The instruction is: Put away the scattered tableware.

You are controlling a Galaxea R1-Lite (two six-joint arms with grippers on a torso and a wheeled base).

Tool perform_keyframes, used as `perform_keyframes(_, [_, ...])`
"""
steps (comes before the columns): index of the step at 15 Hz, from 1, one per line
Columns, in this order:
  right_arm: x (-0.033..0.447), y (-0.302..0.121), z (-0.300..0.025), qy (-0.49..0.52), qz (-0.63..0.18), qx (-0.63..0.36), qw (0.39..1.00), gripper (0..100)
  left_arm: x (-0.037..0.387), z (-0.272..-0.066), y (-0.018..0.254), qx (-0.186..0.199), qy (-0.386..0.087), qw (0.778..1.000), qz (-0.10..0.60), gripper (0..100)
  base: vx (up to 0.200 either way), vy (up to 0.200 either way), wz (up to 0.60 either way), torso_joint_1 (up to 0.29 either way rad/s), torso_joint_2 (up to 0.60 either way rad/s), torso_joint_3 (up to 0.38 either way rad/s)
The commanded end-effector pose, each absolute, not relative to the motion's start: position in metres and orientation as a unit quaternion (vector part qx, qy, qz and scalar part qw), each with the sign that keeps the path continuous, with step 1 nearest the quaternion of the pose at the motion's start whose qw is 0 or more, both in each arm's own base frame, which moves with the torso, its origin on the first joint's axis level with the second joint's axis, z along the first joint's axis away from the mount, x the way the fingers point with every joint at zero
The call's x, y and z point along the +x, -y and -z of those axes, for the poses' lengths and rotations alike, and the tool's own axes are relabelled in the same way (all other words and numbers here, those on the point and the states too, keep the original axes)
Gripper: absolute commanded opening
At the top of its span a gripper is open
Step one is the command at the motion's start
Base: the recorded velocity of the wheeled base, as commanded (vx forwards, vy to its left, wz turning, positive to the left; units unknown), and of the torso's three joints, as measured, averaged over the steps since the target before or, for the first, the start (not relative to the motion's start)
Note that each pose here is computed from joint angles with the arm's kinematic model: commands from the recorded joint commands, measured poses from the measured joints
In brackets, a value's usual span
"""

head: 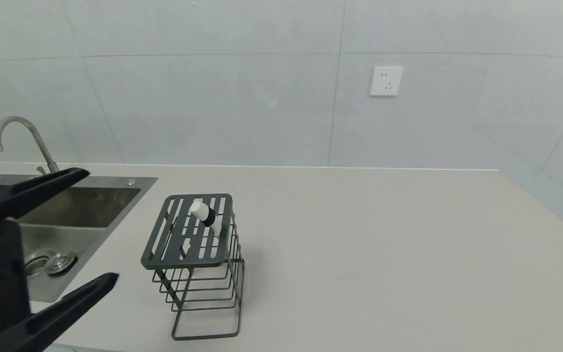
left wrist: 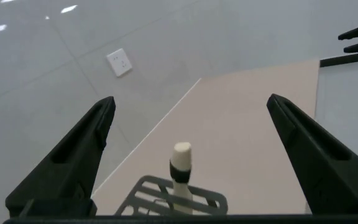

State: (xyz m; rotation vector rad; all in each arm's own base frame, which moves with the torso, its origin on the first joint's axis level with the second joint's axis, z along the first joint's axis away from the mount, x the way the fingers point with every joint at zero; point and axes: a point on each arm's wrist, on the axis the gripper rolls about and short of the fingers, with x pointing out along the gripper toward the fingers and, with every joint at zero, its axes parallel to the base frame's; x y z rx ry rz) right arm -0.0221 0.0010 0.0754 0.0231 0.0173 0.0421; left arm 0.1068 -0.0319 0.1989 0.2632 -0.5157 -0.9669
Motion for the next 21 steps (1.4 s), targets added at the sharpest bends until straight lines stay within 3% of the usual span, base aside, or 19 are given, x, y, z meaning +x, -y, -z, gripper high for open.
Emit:
perform_keyframes(1, [-0.022,-0.001,-0.075,-0.009,-0.021,0.012,1.0,100,0.05,-0.205,0.021,0.145,0.327,0.843,0.401,100,0.0,0.0,0.0,0.0,0.0,0.0])
perform_keyframes(2, [-0.022,-0.001,-0.075,-0.009,-0.021,0.011,1.0,100,0.011,-0.205,0.016,0.115,0.365,0.848,0.368,100,0.0,0.0,0.0,0.0,0.0,0.0])
perform_keyframes(3, [-0.022,-0.001,-0.075,-0.009,-0.021,0.011,1.0,100,-0.005,-0.198,0.014,0.103,0.363,0.85,0.366,100,0.0,0.0,0.0,0.0,0.0,0.0])
perform_keyframes(6, [-0.022,-0.001,-0.075,-0.009,-0.021,0.011,1.0,100,-0.045,-0.168,0.011,0.074,0.312,0.869,0.377,100,0.0,0.0,0.0,0.0,0.0,0.0])
perform_keyframes(10, [-0.022,-0.001,-0.075,-0.009,-0.021,0.011,1.0,100,-0.043,-0.155,0.01,0.071,0.282,0.89,0.351,100,0.0,0.0,0.0,0.0,0.0,0.0])
perform_keyframes(12, [-0.022,-0.001,-0.075,-0.009,-0.021,0.012,1.0,100,-0.027,-0.127,0.008,0.028,0.192,0.95,0.243,100,0.0,0.0,0.0,0.0,0.0,0.0])
perform_keyframes(13, [-0.022,-0.001,-0.075,-0.009,-0.021,0.012,1.0,100,-0.024,-0.117,0.008,0.025,0.159,0.961,0.224,100,0.0,0.0,0.0,0.0,0.0,0.0])
perform_keyframes(15, [-0.022,-0.001,-0.075,-0.009,-0.021,0.012,1.0,100,-0.027,-0.097,0.008,0.039,0.109,0.977,0.179,100,0.0,0.0,0.0,0.0,0.0,0.0])
perform_keyframes(16, [-0.022,-0.001,-0.075,-0.009,-0.021,0.012,1.0,100,-0.024,-0.084,0.007,0.071,0.049,0.984,0.156,100,0.0,0.0,0.0,0.0,0.0,0.0])
perform_keyframes(17, [-0.022,-0.001,-0.075,-0.009,-0.021,0.011,1.0,100,-0.024,-0.08,0.006,0.072,0.029,0.99,0.121,100,0.0,0.0,0.0,0.0,0.0,0.0])
perform_keyframes(21, [-0.022,-0.001,-0.075,-0.01,-0.02,0.012,1.0,100,-0.023,-0.076,0.002,0.033,0.005,0.999,0.035,100,0.0,0.0,0.0,0.0,0.0,0.0])
